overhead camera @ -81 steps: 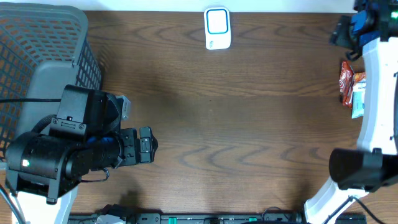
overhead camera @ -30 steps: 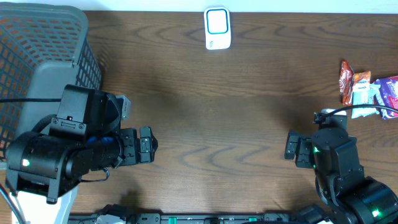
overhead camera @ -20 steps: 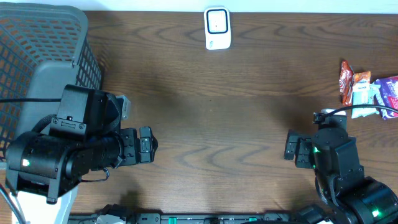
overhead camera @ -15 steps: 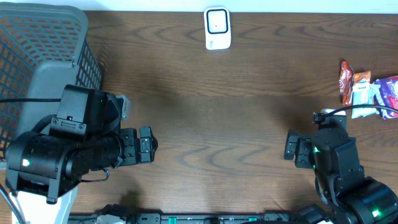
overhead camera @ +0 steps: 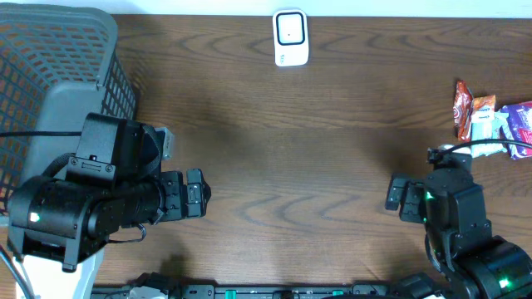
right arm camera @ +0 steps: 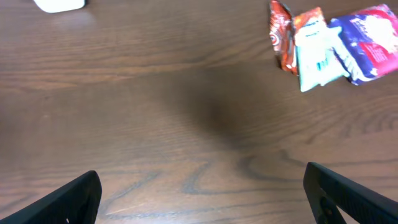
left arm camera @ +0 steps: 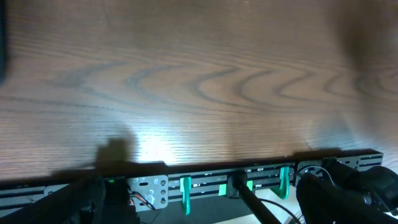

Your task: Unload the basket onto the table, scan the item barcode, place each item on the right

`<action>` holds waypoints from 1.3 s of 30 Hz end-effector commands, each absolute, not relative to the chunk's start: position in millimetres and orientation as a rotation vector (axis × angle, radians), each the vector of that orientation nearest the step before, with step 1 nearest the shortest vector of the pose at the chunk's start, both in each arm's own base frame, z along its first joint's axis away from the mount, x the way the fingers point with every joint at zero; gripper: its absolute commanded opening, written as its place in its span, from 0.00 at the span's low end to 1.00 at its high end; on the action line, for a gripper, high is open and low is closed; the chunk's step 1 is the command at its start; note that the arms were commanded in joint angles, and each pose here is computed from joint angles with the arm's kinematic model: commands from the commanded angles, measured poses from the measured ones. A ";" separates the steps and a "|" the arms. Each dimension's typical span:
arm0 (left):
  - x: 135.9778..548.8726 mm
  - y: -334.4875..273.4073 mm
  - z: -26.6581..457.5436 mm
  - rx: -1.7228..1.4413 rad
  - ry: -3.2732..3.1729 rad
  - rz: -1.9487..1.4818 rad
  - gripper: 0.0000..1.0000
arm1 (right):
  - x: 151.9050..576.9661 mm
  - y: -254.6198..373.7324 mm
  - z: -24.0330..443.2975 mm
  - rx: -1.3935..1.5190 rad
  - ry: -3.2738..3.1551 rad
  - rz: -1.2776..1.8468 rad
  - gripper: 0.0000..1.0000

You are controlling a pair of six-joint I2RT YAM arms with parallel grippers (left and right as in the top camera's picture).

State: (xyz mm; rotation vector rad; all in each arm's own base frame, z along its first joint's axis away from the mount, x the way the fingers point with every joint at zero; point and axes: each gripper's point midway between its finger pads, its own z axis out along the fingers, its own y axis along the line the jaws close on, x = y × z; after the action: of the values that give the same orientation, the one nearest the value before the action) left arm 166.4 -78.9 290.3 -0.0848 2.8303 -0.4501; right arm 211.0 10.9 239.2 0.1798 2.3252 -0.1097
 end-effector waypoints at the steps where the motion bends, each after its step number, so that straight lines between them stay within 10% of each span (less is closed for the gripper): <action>1: 163.0 -76.2 290.5 -0.091 2.840 -0.436 0.98 | 209.1 1.4 239.2 0.213 2.317 -0.137 0.99; 24: 163.0 -76.3 290.5 -0.091 2.840 -0.437 0.98 | 162.0 -26.3 252.0 0.311 2.174 -0.103 0.99; 39: 163.0 -76.3 290.5 -0.091 2.840 -0.437 0.98 | 206.4 20.3 213.6 -0.029 1.924 0.099 0.99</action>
State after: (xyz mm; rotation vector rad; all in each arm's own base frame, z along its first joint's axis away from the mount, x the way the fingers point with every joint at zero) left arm 166.4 -78.8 290.3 -0.0859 2.8302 -0.4499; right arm 205.0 13.8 225.1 0.0346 1.9313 0.0854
